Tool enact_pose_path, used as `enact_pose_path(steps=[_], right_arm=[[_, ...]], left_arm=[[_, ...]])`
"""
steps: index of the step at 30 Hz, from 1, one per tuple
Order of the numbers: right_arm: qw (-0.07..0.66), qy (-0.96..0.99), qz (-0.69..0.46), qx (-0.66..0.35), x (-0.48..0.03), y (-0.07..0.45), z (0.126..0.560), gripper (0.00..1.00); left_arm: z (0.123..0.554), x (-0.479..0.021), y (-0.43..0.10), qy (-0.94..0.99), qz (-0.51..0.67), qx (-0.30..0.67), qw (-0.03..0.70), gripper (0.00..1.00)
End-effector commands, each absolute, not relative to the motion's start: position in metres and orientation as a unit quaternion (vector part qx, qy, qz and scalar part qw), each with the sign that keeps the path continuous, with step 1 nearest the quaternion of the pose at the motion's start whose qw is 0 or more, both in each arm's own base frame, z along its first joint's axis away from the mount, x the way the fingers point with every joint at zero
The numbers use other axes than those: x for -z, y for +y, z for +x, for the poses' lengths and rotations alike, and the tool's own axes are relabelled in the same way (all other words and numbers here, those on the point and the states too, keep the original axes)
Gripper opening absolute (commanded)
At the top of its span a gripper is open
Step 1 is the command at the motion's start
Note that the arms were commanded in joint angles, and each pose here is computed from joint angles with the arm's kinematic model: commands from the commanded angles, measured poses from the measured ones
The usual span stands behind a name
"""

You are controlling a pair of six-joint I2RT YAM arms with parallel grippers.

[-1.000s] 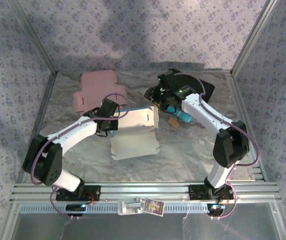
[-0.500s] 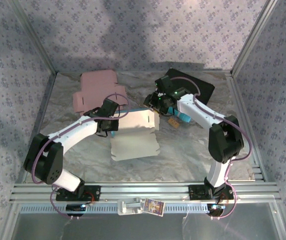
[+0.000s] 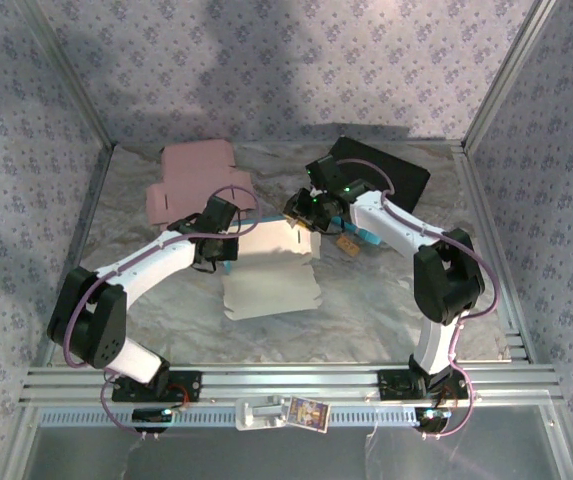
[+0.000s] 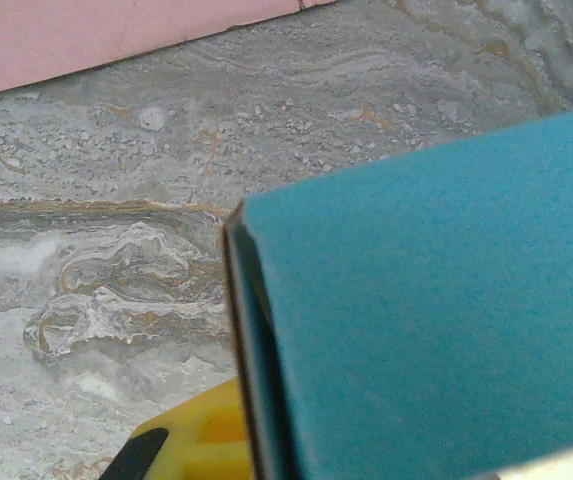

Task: Fold the paper box

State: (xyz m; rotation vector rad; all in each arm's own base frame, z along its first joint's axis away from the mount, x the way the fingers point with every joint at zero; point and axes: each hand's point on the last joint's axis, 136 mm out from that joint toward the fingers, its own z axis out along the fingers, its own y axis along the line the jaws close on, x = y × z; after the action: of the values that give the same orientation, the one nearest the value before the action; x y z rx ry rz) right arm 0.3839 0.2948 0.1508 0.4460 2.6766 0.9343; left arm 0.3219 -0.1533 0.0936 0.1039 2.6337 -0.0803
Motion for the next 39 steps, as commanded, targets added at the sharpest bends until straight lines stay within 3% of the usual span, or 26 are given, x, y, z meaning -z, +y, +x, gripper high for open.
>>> enact_pose_path(steps=[1, 7, 13, 23, 39], right_arm=[[0.150, 0.914, 0.162, -0.340, -0.172, 0.287, 0.382, 0.39], [0.199, 0.923, 0.135, -0.299, -0.179, 0.248, 0.351, 0.48], [0.164, 0.949, 0.088, -0.254, -0.122, 0.243, 0.300, 0.44], [0.154, 0.964, 0.086, -0.201, -0.073, 0.238, 0.315, 0.46], [0.171, 0.963, 0.057, -0.202, -0.070, 0.260, 0.344, 0.30]], left_arm=[[0.330, -0.103, -0.162, 0.964, 0.045, 0.041, 0.259, 0.00], [0.332, -0.106, -0.164, 0.963, 0.042, 0.045, 0.261, 0.00], [0.333, -0.105, -0.166, 0.964, 0.045, 0.047, 0.259, 0.00], [0.336, -0.105, -0.170, 0.964, 0.054, 0.050, 0.257, 0.00], [0.336, -0.103, -0.172, 0.964, 0.058, 0.054, 0.252, 0.00]])
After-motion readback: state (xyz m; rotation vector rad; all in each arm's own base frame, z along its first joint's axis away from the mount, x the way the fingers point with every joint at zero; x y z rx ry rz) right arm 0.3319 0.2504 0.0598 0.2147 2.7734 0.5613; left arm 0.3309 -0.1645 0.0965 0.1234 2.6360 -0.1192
